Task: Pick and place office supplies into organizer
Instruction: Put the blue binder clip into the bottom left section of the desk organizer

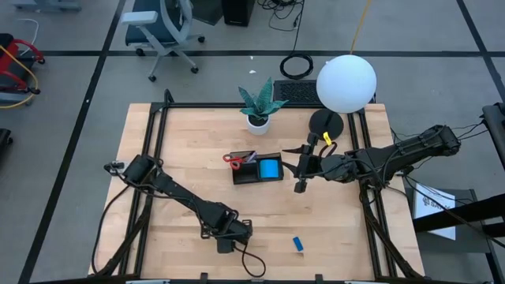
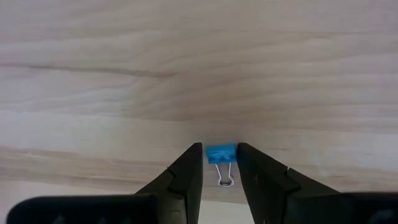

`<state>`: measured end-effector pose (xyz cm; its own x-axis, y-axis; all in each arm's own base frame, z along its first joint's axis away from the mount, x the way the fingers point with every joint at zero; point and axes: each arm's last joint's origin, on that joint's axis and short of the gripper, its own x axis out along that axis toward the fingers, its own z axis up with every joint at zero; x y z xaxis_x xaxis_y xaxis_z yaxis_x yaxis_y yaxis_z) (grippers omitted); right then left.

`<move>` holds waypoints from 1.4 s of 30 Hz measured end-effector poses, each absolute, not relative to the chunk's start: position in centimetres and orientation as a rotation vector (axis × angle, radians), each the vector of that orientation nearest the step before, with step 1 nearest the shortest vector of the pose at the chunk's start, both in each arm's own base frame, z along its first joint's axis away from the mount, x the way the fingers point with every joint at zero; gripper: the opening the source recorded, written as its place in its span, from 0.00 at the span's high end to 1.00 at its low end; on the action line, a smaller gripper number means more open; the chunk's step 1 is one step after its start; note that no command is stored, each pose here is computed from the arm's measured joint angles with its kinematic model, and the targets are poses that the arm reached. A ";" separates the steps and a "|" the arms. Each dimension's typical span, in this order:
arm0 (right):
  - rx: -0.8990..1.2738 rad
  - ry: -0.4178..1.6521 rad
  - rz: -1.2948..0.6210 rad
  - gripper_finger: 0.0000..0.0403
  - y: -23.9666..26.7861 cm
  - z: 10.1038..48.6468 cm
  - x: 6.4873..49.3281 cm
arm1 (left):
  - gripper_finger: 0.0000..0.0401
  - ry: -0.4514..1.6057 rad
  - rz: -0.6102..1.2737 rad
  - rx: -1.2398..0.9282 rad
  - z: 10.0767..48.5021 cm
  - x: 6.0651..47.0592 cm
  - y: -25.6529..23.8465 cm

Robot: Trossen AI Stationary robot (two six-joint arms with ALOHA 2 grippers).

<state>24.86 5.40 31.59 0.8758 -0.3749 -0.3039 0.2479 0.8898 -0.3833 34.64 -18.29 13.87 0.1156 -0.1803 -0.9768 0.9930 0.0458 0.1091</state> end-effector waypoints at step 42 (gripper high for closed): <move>-0.319 0.379 -0.336 0.61 5.4 31.6 24.9 | 0.89 1.199 -0.496 1.314 18.0 35.1 -14.2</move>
